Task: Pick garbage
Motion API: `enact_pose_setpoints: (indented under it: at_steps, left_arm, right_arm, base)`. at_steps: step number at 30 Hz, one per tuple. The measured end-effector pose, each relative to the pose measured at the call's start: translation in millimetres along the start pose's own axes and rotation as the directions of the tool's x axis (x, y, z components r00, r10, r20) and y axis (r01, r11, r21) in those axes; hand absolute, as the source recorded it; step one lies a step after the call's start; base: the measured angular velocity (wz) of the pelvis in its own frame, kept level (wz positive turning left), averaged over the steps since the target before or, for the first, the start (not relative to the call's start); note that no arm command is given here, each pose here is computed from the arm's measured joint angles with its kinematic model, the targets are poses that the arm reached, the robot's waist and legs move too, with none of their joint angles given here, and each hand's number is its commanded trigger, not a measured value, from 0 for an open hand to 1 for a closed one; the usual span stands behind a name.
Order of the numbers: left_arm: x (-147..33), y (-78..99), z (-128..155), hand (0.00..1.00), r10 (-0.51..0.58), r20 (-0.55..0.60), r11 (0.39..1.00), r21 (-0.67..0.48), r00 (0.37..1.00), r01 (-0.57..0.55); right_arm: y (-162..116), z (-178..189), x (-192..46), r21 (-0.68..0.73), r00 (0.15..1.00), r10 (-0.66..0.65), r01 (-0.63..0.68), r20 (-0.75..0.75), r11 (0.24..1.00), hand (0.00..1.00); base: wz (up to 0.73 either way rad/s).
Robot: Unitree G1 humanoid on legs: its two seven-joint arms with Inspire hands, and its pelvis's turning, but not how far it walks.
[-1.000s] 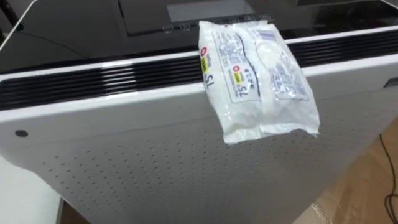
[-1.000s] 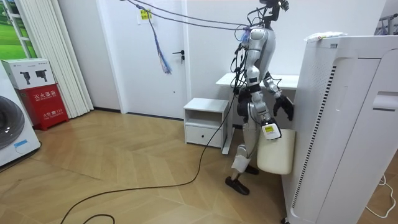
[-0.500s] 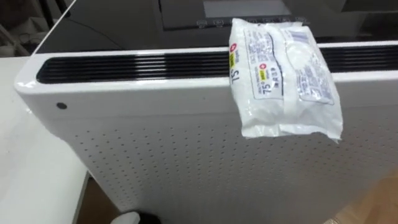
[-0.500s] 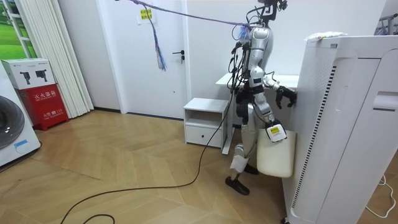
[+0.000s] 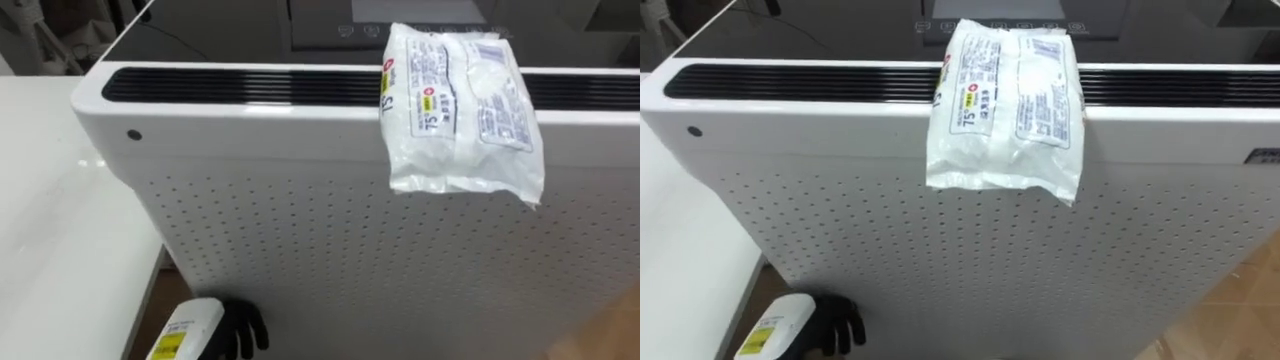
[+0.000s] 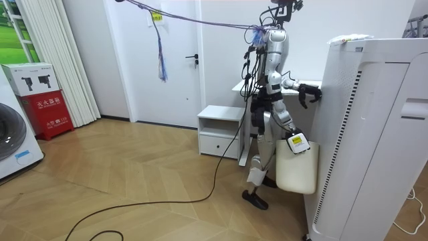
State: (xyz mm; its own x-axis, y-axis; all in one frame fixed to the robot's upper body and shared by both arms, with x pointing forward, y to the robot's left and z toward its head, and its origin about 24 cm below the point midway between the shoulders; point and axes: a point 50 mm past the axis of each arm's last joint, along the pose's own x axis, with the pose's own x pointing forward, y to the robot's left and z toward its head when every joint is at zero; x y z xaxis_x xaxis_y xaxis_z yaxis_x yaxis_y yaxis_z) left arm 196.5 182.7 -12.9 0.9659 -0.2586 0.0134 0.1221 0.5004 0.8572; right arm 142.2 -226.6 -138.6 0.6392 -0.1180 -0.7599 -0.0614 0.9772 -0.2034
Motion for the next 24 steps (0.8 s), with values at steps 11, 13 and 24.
enact_pose_setpoints:
  at_steps: [11,13,24]
  left_arm:
    - [8.7,113.6,90,0.00,0.728,0.367,0.684,-0.326,0.579,-0.653]
    - [8.0,130.9,100,0.00,0.828,0.353,0.557,-0.431,0.436,-0.710]
    - [1.6,144.2,109,0.00,0.898,0.309,0.434,-0.500,0.313,-0.749]
  right_arm:
    - [5,-1,-2,-0.036,1.000,0.012,-0.012,0.016,0.999,1.00]
    - [8,-12,-6,-0.039,1.000,0.027,-0.028,-0.005,0.999,1.00]
    - [9,-22,-11,-0.014,0.998,0.059,-0.059,-0.034,0.998,1.00]
  base:
    - [0.08]
    - [-0.08]
    - [-0.01]
